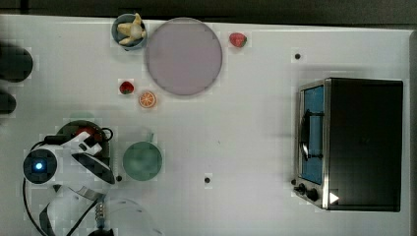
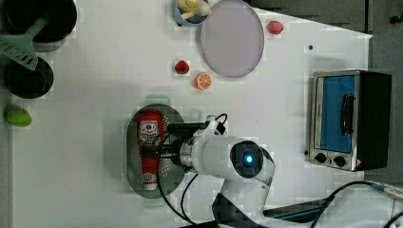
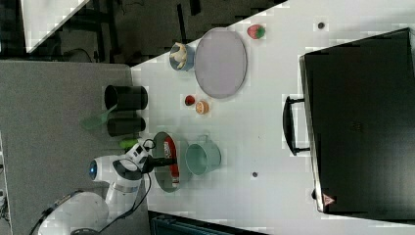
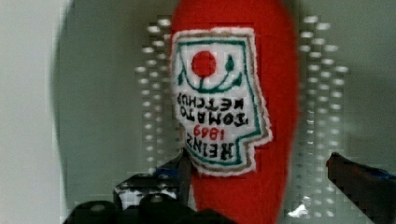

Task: Pick ketchup from strainer and place it on the table

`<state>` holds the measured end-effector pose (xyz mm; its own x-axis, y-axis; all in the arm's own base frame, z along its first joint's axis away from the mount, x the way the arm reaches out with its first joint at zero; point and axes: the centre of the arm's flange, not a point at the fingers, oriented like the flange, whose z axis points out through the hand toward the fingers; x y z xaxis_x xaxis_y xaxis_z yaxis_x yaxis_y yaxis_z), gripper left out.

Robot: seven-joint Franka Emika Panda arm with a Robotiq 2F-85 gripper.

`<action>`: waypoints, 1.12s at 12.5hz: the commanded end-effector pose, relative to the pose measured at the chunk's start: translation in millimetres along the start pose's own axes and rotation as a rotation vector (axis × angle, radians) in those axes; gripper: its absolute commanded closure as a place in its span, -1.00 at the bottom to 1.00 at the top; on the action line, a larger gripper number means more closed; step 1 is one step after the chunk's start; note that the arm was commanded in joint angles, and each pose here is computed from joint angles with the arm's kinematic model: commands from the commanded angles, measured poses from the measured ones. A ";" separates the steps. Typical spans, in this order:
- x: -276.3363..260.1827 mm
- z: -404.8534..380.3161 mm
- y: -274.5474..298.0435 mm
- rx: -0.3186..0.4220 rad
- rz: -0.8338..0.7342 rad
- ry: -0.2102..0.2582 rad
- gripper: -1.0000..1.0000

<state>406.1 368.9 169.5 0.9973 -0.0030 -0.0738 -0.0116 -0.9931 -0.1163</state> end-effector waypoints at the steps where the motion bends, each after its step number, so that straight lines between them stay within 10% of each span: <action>1: 11.3 -13.2 -25.6 0.028 0.094 0.060 -1.00; 5: 10.0 6.6 -27.7 -0.017 0.053 0.065 -0.19; 10: 4.3 -42.0 -41.9 0.010 0.062 0.108 -0.13; 14: 2.5 -116.7 -49.7 0.023 0.172 0.055 -0.13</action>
<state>408.5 397.5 246.4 0.9756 -0.1908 -0.1090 -0.2011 -0.9751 -0.0937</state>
